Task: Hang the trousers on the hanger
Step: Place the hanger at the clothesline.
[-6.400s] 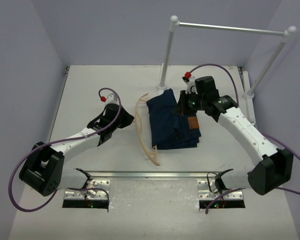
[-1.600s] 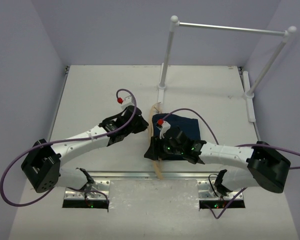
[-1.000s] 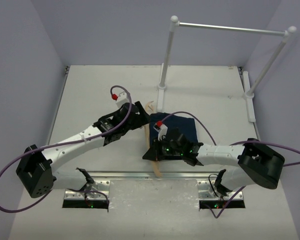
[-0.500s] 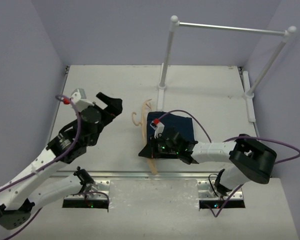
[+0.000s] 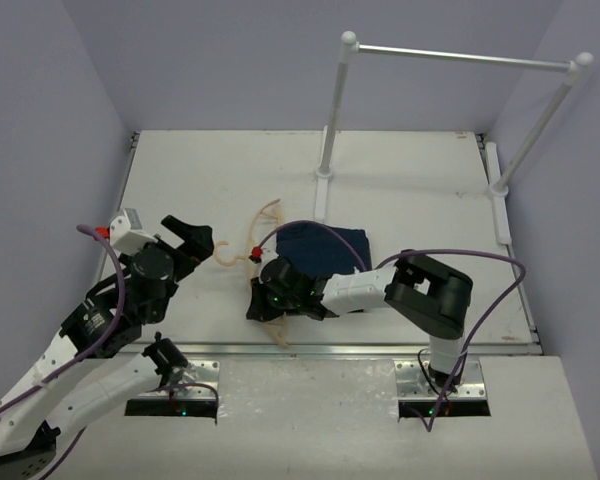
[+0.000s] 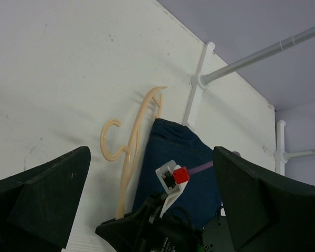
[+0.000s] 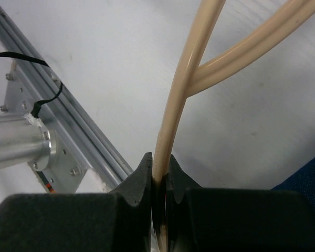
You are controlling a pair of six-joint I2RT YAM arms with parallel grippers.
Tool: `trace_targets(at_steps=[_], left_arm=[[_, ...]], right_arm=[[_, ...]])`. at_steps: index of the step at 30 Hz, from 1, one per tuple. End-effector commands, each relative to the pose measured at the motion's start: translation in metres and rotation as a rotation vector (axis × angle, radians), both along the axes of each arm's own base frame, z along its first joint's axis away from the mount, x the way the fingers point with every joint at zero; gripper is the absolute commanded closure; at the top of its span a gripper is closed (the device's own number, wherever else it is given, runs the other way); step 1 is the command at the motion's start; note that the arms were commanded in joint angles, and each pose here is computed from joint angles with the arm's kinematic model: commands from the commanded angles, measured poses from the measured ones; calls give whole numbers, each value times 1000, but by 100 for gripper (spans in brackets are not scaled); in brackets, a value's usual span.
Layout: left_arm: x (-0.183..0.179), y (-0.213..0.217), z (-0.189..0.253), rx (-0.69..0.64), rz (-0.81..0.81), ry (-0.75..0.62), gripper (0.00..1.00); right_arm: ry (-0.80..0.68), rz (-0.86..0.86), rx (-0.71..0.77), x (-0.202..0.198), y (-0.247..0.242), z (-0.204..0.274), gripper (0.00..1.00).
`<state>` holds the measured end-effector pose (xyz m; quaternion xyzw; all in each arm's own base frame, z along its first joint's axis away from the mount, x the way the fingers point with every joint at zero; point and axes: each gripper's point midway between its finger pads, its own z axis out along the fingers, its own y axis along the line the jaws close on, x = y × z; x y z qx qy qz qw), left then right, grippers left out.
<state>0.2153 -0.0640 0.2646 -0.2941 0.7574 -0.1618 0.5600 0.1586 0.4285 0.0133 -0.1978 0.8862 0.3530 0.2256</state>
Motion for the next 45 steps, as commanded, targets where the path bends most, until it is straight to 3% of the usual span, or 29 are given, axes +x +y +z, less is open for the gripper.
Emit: trace_targets(at_steps=[1, 3, 11, 22, 35, 45], left_arm=[[-5, 12, -2, 45, 18, 5, 0], [-7, 14, -1, 48, 18, 2, 0], [-26, 31, 2, 11, 25, -19, 0], [-36, 31, -2, -15, -7, -17, 0], [-31, 28, -5, 8, -17, -16, 0], [-30, 27, -6, 24, -21, -12, 0]], right_arm=[[-19, 101, 200, -1, 50, 54, 100], [-19, 125, 261, 1, 63, 74, 100], [-53, 219, 610, 9, 91, 231, 100], [-140, 173, 773, 38, 68, 331, 100], [-200, -32, 879, 82, -57, 410, 100], [-211, -130, 921, 104, -163, 436, 100]])
